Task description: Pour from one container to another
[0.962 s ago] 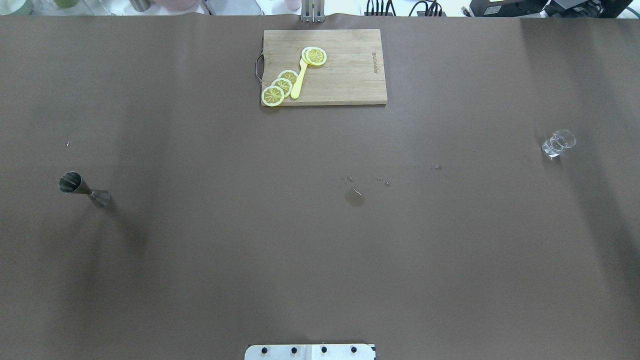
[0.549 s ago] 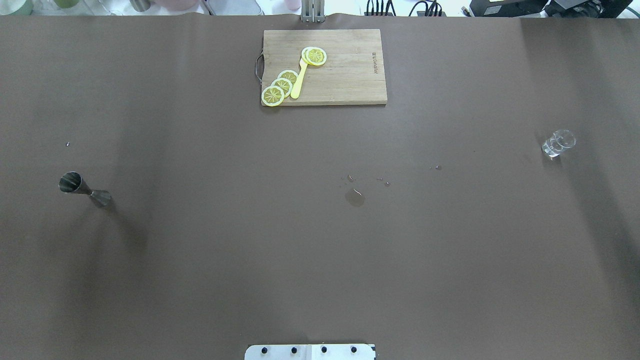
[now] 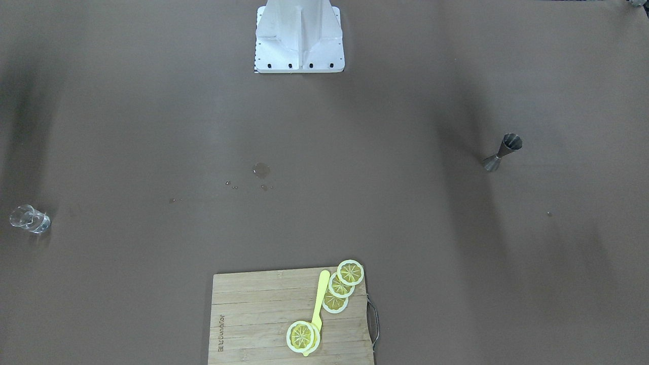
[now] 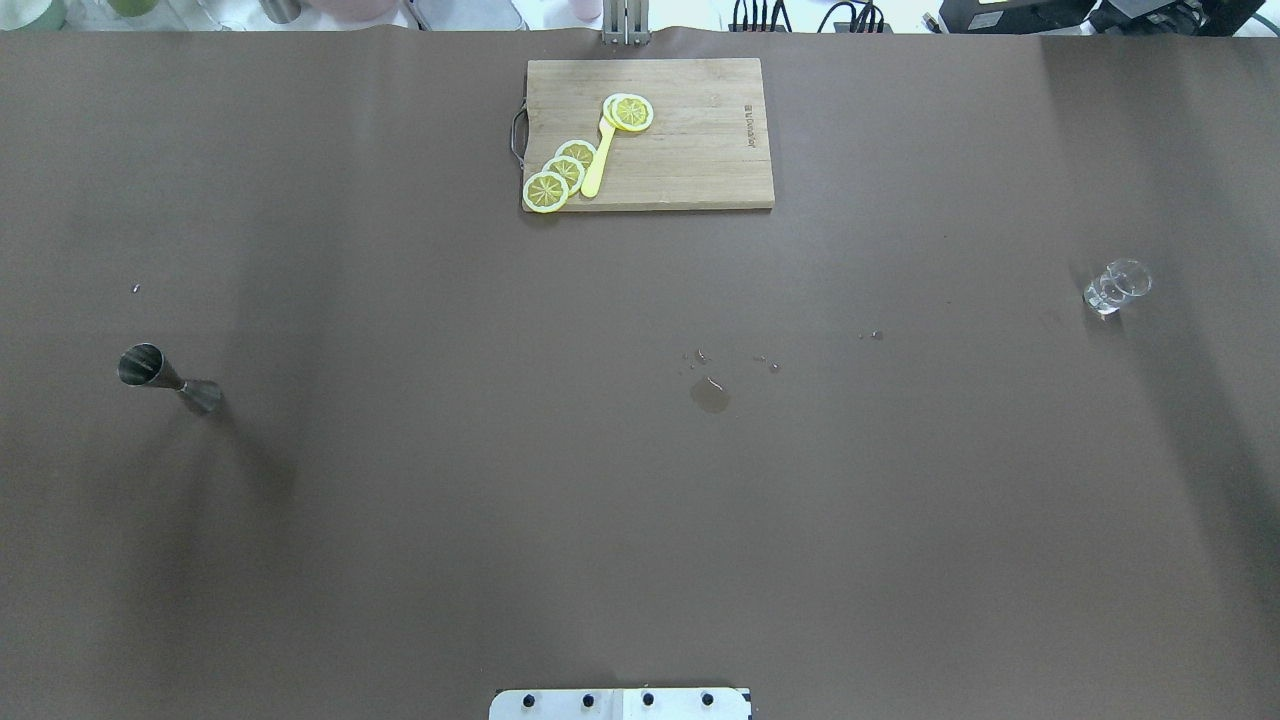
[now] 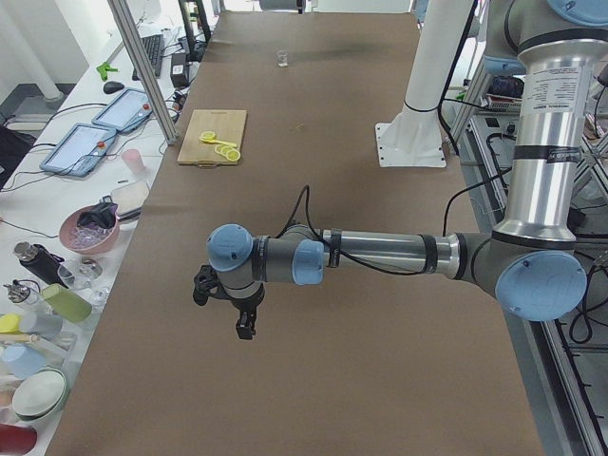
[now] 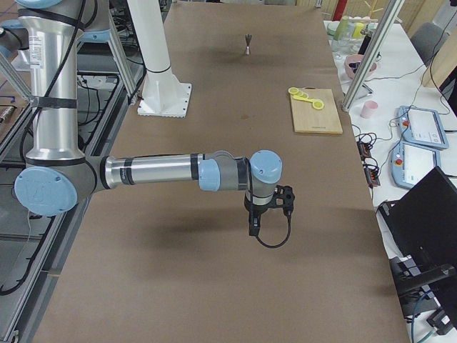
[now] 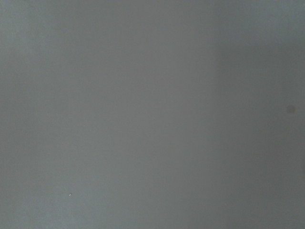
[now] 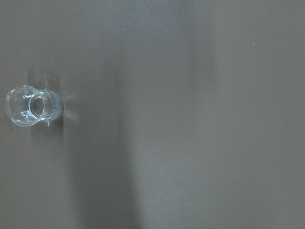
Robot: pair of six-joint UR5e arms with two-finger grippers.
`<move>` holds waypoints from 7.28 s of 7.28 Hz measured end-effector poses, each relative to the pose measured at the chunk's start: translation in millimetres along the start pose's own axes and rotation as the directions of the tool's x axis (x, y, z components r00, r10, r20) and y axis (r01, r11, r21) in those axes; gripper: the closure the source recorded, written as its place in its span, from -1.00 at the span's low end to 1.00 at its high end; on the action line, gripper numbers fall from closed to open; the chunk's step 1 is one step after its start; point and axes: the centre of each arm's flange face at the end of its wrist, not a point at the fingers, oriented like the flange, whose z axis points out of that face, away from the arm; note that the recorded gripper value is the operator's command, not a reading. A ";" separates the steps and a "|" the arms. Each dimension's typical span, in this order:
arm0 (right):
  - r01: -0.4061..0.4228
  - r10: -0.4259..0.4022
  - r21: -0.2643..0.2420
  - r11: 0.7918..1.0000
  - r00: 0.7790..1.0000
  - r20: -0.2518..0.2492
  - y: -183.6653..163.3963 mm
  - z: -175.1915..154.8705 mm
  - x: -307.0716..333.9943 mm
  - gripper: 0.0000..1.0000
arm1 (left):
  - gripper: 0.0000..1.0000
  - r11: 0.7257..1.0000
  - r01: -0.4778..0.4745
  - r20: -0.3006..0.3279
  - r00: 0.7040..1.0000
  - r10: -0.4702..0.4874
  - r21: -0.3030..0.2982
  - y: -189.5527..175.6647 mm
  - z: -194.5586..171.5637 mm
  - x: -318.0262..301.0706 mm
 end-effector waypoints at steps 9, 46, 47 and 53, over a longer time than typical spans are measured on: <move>0.180 -0.182 0.083 0.980 0.983 0.007 -15.7 1.9 -34.5 -1.00 | -0.96 0.999 -0.030 0.001 1.000 0.030 0.038 -8.9 -10.0 10.1; 0.597 -0.726 0.579 0.555 0.687 -0.014 -22.1 191.2 -98.1 -0.98 | -0.92 0.330 0.057 -0.081 0.995 0.061 0.942 172.5 219.9 326.3; 0.586 -0.723 0.594 0.551 0.690 -0.010 -19.5 197.4 -100.1 -0.96 | -0.91 0.326 0.056 -0.079 0.995 0.059 0.944 170.6 228.1 326.8; 0.577 -0.722 0.614 0.538 0.692 -0.017 -22.6 199.1 -105.5 -0.66 | -0.84 0.298 0.034 -0.049 0.998 0.044 0.954 177.3 258.1 331.1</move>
